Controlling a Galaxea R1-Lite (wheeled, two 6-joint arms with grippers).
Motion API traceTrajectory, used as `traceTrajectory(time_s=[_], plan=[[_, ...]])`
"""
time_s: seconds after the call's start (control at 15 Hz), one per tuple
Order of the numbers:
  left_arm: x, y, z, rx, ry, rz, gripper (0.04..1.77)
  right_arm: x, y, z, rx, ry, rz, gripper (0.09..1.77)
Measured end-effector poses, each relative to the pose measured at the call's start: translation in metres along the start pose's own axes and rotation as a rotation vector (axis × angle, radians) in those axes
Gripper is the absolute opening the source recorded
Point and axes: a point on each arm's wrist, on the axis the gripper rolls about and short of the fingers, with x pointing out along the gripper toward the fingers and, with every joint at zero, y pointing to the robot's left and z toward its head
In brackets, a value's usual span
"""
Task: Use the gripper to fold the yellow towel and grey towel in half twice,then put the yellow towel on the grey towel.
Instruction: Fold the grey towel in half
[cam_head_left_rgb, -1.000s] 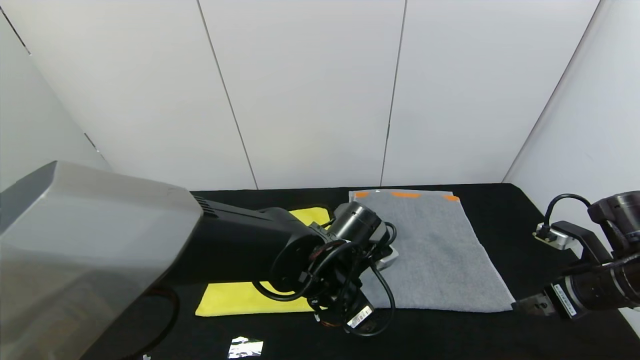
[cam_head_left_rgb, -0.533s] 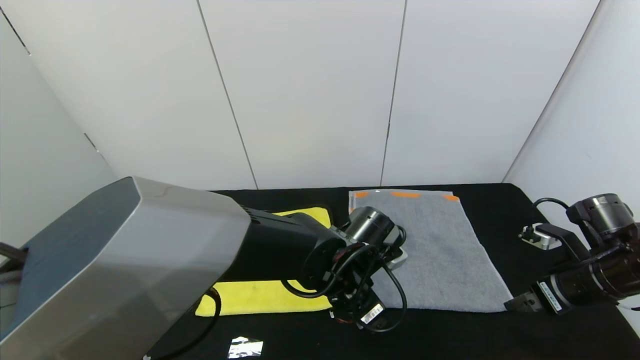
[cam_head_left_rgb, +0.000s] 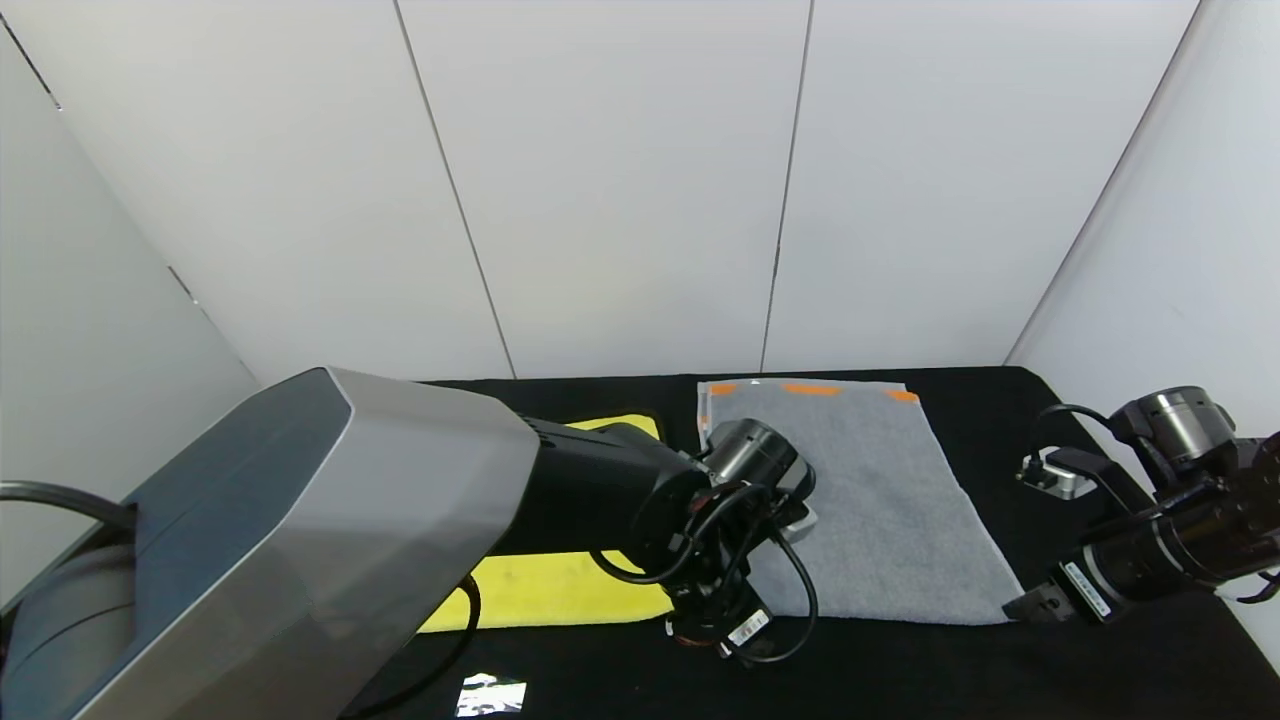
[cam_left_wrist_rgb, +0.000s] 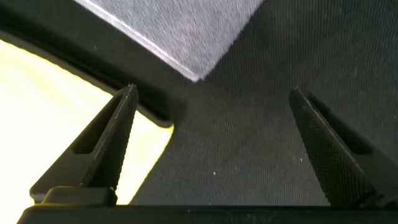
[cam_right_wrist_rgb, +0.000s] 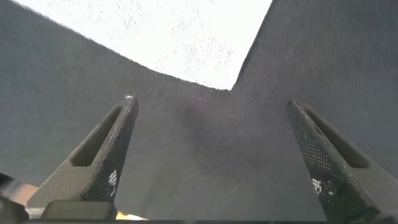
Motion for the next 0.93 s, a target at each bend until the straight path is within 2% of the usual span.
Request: traceTrajectory(time_s=[0.47,0.73,0.93], plan=[[0.013,-0.001,0.004,0.0,0.006,-0.003,1.72,0.016,-0.004,0.013,-0.023,0.013,0.004,1.72],[0.015,0.001,0.006,-0.003,0.005,-0.002,1.72,0.028,-0.001,0.013,-0.059,0.063,-0.022,1.72],[0.016,0.002,0.006,-0.005,0.004,0.0,1.72,0.036,0.003,0.012,-0.066,0.086,-0.014,1.72]])
